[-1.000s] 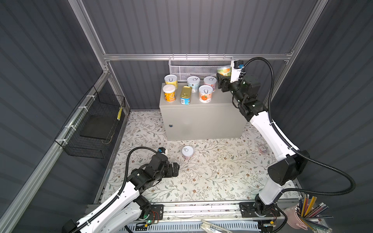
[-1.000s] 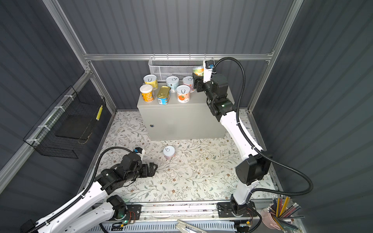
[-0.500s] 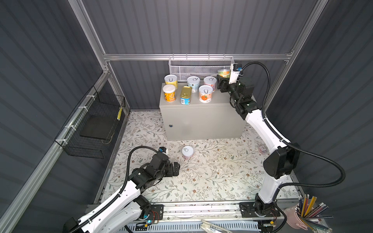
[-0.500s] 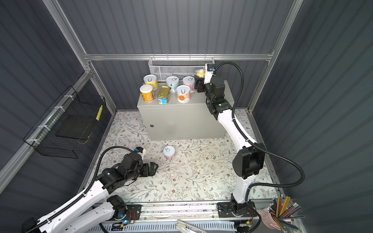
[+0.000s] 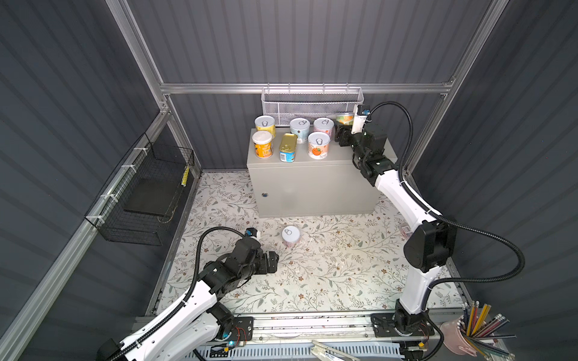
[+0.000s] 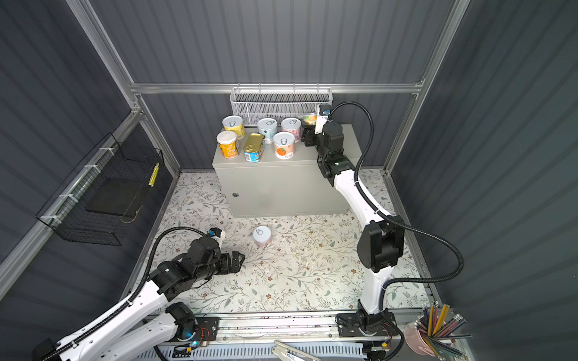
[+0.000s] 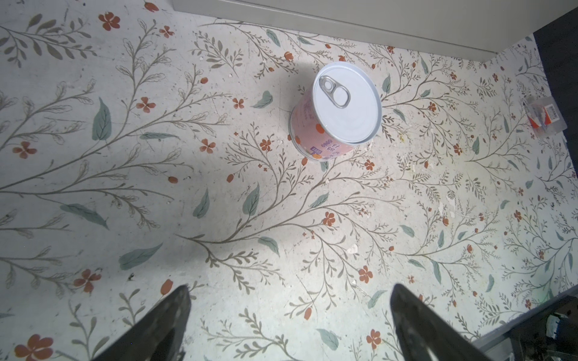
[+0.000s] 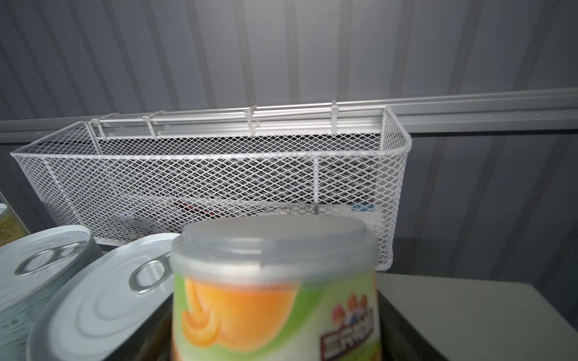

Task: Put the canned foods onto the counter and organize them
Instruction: 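Lower the orange can onto the cabinet top beside the other cans, then open the right gripper and pull it back down toward the table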

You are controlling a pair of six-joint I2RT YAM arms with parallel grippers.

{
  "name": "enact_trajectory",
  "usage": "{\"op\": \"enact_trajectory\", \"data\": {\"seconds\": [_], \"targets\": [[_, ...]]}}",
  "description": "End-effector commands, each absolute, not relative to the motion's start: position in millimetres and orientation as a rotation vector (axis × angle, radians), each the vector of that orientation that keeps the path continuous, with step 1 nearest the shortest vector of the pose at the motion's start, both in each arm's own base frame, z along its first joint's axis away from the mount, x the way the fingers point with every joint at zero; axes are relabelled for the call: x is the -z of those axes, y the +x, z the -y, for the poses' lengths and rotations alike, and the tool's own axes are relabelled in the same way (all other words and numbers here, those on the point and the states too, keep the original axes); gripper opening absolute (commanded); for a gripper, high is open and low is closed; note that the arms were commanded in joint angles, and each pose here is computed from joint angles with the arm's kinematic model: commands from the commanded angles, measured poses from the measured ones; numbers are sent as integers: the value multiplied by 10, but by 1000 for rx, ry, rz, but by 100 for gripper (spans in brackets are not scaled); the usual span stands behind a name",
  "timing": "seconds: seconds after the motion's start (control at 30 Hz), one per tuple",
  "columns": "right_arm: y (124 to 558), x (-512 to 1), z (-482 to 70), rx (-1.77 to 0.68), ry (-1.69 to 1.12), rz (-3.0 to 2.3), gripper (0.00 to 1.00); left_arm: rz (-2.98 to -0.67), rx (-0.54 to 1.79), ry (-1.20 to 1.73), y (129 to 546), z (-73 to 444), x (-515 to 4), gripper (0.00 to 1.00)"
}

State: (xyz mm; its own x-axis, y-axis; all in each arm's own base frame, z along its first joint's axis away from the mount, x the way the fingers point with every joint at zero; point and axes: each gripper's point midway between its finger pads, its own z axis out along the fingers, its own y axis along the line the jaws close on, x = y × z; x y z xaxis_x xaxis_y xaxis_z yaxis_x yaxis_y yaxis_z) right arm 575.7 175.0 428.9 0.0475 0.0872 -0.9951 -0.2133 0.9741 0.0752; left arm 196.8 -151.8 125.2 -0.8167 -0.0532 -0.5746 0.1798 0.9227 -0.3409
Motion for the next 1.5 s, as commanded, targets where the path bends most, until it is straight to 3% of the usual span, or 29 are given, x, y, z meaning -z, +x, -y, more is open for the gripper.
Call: {"op": "enact_trajectory", "data": {"seconds": [0.0, 0.07, 0.13, 0.17, 0.43, 0.77, 1.13, 1.47], "targets": [[5748, -4557, -1679, -222, -53, -1386, 66, -2488, 487, 83, 1928, 1448, -1203, 100], [5751, -4523, -1670, -226, -42, -1391, 77, -2486, 485, 81, 1922, 1437, -1204, 100], [5735, -4531, -1653, -227, -35, -1396, 97, -2487, 486, 78, 1919, 1436, -1208, 100], [5713, -4552, -1652, -233, -33, -1397, 99, -2488, 488, 78, 1917, 1437, -1208, 100], [5267, -4946, -1626, -288, -79, -1392, 99, -2491, 533, 65, 1915, 1497, -1267, 100], [4164, -5070, -1116, -226, -28, -1401, 99, -2493, 587, 77, 1936, 1603, -1330, 100], [2762, -4516, -775, -369, -19, -1493, 99, -2479, 598, 90, 2030, 1692, -1452, 100], [2249, -3470, -715, -466, 30, -1770, 99, -2434, 661, -9, 2102, 1738, -1336, 100]]}}
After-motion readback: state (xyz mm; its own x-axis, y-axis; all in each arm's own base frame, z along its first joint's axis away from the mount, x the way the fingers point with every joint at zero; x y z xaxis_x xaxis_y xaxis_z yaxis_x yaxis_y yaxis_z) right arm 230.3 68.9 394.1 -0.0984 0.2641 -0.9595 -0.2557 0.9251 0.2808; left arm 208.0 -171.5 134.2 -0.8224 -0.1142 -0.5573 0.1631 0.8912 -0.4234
